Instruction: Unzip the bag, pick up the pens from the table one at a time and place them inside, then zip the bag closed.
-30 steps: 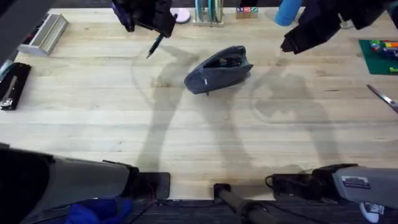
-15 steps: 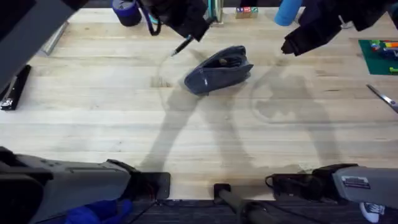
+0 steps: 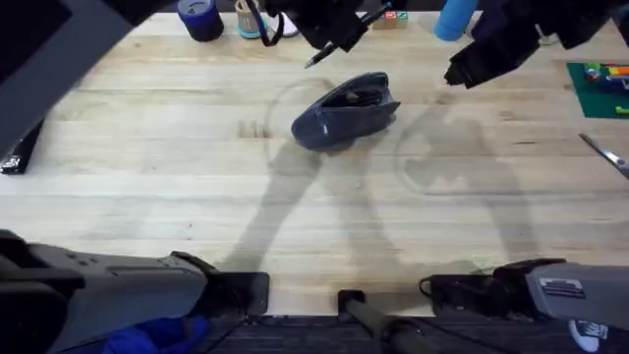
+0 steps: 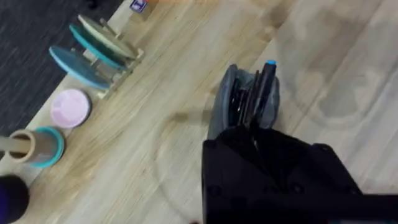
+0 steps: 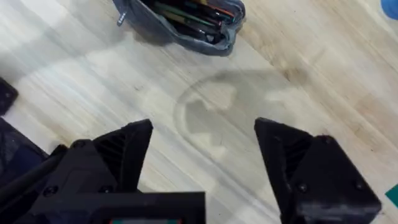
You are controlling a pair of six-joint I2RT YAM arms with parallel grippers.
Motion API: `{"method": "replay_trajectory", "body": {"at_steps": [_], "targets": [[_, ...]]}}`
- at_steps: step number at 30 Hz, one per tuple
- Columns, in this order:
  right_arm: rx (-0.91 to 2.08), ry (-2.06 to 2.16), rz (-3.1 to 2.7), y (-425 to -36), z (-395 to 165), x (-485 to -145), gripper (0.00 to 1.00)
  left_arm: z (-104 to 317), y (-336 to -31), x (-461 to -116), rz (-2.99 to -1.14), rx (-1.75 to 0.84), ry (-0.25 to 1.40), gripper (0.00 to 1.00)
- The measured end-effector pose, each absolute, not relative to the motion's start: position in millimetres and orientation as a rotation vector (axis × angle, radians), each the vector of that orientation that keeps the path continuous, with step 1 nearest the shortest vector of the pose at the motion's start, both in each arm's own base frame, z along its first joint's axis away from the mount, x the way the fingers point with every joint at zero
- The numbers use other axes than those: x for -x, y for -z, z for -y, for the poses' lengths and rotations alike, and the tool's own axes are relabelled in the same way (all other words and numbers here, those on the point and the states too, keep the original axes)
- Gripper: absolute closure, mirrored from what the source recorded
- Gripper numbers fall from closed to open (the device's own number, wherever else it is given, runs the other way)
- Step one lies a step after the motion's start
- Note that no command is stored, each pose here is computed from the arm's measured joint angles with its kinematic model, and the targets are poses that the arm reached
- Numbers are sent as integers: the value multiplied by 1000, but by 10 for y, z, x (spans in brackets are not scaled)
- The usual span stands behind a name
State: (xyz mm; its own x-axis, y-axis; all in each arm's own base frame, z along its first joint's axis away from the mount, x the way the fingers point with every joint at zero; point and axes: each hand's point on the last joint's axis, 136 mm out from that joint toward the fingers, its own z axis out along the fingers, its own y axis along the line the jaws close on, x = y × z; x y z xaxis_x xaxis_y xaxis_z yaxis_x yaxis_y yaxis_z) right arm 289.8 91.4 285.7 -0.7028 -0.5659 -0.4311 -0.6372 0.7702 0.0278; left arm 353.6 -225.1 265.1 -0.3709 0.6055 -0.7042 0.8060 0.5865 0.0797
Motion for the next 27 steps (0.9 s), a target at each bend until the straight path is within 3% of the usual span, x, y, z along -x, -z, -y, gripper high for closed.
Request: {"method": "replay_trajectory", "body": {"at_steps": [14, 27], "targets": [[914, -245, -2563, -2857, -914, -2898, 5, 2429, -2660, -3484, -2066, -1159, 422, 960], [914, -245, -2563, -2857, -914, -2898, 5, 2553, -2125, -3678, -2170, -1195, 441, 960]]}}
